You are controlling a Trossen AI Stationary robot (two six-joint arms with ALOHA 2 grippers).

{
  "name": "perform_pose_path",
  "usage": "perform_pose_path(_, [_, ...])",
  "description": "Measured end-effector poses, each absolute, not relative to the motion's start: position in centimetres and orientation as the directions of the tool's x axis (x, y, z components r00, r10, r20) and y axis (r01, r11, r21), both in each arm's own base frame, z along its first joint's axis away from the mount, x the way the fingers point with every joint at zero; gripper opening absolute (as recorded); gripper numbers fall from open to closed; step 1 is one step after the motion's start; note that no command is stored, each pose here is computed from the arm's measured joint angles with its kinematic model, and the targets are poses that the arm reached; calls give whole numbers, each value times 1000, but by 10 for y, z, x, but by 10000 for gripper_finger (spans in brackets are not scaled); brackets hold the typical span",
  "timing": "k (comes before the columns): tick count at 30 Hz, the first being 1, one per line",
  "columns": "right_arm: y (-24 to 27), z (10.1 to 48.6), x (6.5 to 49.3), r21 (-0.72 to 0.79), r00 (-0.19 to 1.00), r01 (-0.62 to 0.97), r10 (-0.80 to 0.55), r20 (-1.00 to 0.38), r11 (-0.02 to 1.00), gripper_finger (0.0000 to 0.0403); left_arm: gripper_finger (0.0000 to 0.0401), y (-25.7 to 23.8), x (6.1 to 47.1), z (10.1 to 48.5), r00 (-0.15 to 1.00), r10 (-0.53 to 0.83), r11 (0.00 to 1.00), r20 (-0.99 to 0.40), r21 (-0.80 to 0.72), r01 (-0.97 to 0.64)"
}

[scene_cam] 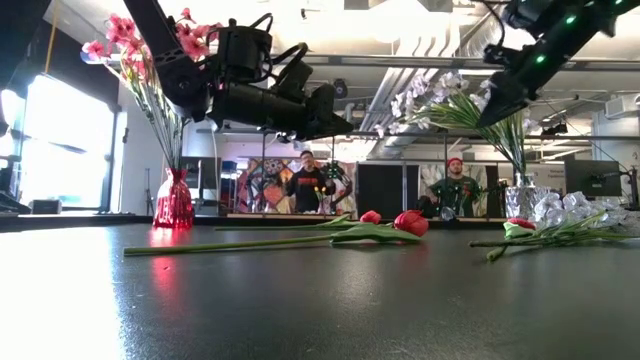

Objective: Sort flowers into vase by color
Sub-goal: Adjust the white flowers

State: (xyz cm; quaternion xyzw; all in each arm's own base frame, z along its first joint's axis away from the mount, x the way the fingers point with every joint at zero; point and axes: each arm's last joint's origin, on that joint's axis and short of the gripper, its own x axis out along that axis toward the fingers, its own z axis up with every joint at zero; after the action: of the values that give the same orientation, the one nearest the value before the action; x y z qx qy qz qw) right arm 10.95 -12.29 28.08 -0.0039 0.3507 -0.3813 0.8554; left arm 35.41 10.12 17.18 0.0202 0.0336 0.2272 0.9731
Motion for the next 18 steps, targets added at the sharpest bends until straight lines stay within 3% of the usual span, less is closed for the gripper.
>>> perform_pose_path(4, [-136, 278, 120, -291, 450, 668, -683, -575, 685, 252, 78, 101, 354, 172, 894, 444, 895, -56, 68, -440])
perform_pose_path(7, [-141, 277, 124, -309, 421, 693, -713, -560, 652, 230, 78, 101, 354, 171, 896, 440, 897, -60, 69, -436])
perform_pose_path(10, [-142, 278, 124, -299, 411, 720, -733, -542, 626, 174, 78, 100, 354, 170, 896, 439, 898, -76, 72, -434])
perform_pose_path(15, [-138, 284, 120, -257, 419, 757, -748, -515, 601, 32, 78, 100, 354, 169, 895, 438, 898, -84, 73, -433])
perform_pose_path(18, [-135, 288, 115, -223, 388, 811, -783, -487, 541, 18, 78, 100, 354, 169, 895, 438, 898, -84, 73, -433])
